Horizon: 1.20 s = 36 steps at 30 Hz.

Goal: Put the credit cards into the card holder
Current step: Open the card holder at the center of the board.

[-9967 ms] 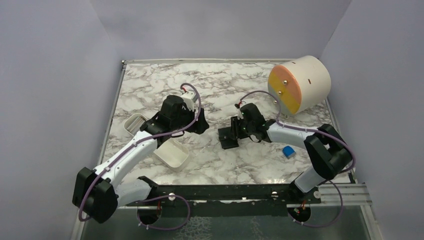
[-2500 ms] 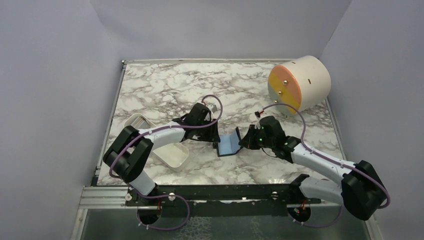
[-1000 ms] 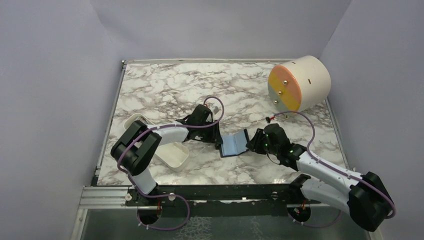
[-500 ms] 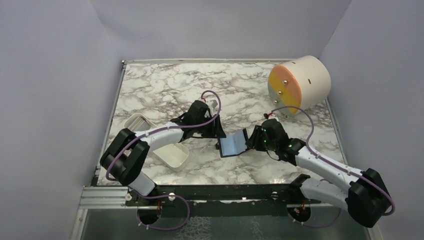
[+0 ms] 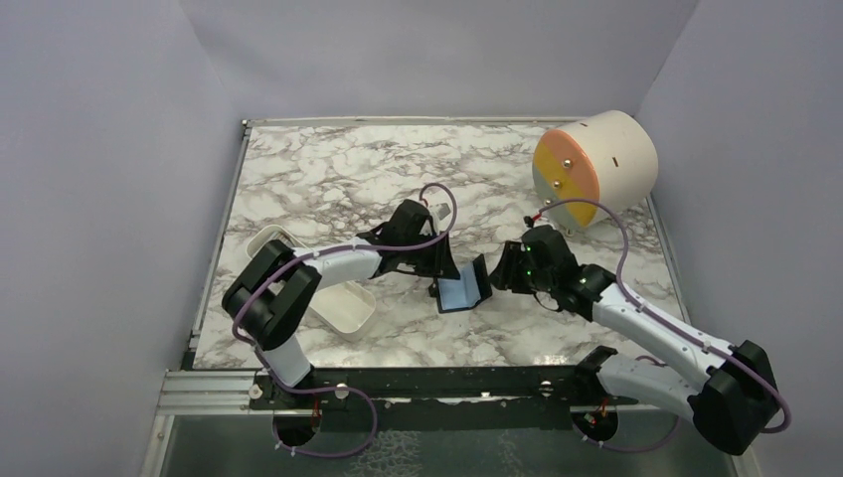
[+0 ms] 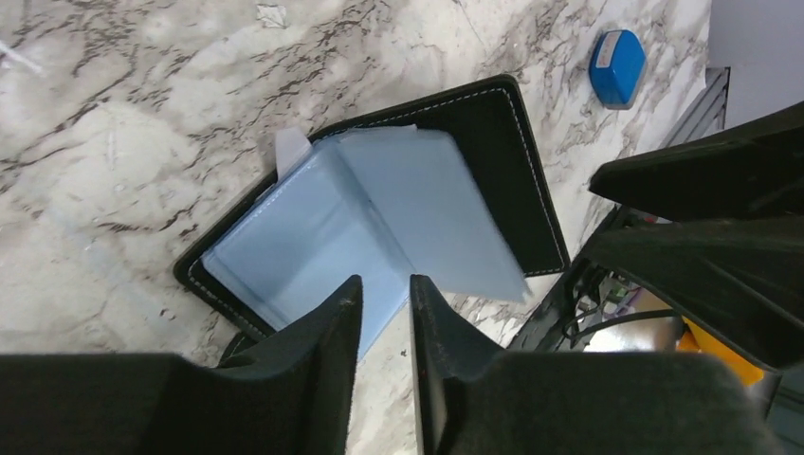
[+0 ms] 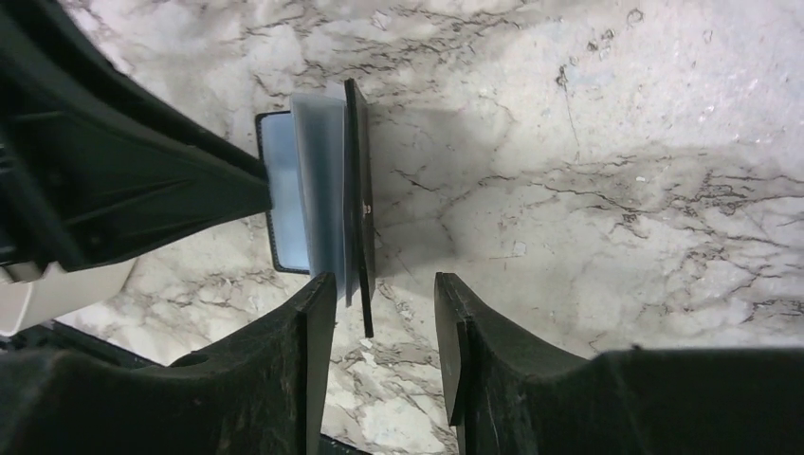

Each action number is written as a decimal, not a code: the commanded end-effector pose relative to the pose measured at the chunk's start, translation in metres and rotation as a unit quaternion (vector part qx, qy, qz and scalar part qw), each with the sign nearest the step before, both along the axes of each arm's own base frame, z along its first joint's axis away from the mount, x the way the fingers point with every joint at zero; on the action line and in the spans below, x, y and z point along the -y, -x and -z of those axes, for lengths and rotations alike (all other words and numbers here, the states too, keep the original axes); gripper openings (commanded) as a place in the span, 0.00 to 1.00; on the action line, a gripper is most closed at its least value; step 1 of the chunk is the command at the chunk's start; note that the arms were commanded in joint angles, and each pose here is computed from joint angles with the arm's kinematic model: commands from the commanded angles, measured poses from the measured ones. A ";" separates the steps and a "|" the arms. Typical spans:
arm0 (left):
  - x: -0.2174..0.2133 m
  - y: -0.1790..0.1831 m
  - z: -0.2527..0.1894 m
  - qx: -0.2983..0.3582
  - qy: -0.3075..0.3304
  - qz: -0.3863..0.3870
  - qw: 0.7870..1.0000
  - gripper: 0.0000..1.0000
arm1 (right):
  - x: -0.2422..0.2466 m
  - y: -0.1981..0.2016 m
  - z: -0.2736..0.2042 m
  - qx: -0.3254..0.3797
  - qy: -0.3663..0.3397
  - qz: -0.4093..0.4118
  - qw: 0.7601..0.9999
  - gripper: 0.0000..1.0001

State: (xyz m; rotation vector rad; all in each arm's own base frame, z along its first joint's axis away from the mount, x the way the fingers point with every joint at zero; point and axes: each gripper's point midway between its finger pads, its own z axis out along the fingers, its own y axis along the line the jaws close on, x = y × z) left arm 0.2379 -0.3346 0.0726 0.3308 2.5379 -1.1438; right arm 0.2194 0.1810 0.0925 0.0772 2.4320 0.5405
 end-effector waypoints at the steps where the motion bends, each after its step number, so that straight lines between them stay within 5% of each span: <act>1: 0.025 -0.003 -0.008 -0.001 0.045 0.032 0.998 0.22 | -0.007 0.003 -0.027 0.017 -0.018 -0.029 0.999 0.44; 12: 0.055 -0.007 -0.001 -0.019 0.079 0.055 0.995 0.21 | -0.046 0.007 -0.079 0.072 -0.112 -0.122 0.983 0.44; 20: 0.059 -0.008 0.016 -0.018 0.068 0.055 0.996 0.21 | -0.063 0.017 -0.050 0.027 -0.131 -0.154 0.979 0.44; 36: 0.046 -0.027 0.005 -0.006 0.041 -0.006 0.999 0.24 | -0.055 -0.005 0.013 0.010 -0.058 -0.116 0.992 0.50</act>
